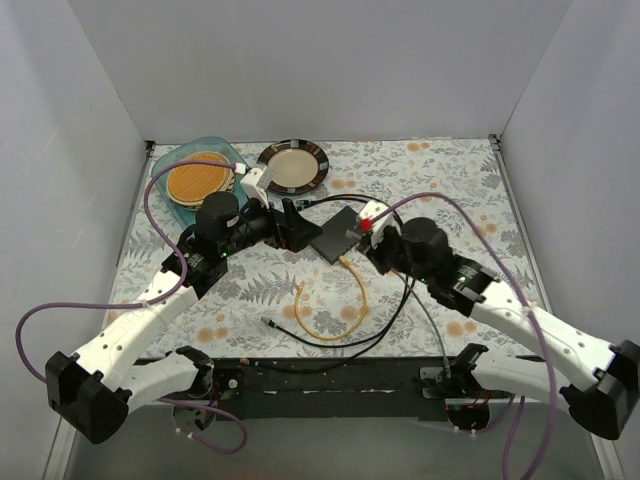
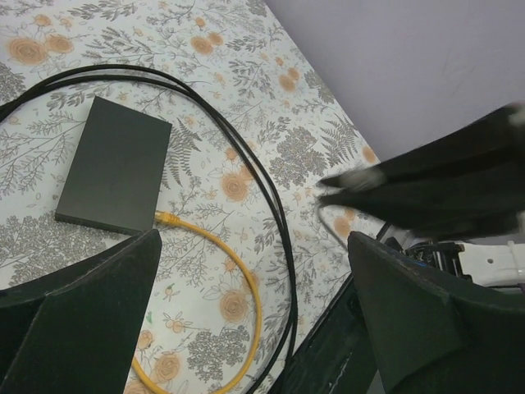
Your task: Insert the plug into the switch port
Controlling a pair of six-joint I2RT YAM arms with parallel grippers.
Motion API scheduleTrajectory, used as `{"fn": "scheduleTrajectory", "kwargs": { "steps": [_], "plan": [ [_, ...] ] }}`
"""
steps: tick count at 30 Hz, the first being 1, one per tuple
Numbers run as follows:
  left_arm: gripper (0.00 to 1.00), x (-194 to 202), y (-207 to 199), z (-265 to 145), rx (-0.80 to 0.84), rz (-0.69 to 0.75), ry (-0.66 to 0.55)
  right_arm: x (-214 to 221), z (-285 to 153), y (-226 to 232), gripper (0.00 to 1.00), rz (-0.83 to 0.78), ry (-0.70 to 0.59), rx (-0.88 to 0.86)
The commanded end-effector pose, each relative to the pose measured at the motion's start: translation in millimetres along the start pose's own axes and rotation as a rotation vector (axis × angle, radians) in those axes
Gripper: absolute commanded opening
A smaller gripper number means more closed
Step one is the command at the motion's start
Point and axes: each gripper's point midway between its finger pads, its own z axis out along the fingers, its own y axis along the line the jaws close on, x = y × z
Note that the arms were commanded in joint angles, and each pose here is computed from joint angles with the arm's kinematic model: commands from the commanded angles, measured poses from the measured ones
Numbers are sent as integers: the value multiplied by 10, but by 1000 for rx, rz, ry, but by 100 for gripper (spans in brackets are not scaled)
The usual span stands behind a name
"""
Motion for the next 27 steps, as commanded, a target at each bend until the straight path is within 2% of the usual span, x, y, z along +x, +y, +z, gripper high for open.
{"fn": "scheduleTrajectory", "kwargs": {
  "steps": [1, 3, 7, 13, 19, 21, 27],
  "plan": [
    [98, 29, -74, -10, 46, -20, 8, 675, 188, 530, 1, 46, 131, -242],
    [98, 98, -62, 12, 53, -30, 31, 875, 257, 647, 1, 62, 184, -296],
    [97, 186, -26, 45, 55, -47, 51, 853, 283, 816, 1, 95, 153, -391],
    [90, 468, 62, 144, 68, -87, 136, 753, 274, 859, 1, 130, 108, -414],
    [84, 584, -43, 163, 155, -115, 174, 759, 291, 854, 1, 144, 116, -410],
    [81, 589, -68, 157, 171, -116, 177, 768, 290, 846, 1, 145, 119, -404],
    [65, 721, -177, 131, 255, -136, 245, 753, 311, 809, 1, 145, 118, -382]
  ]
}}
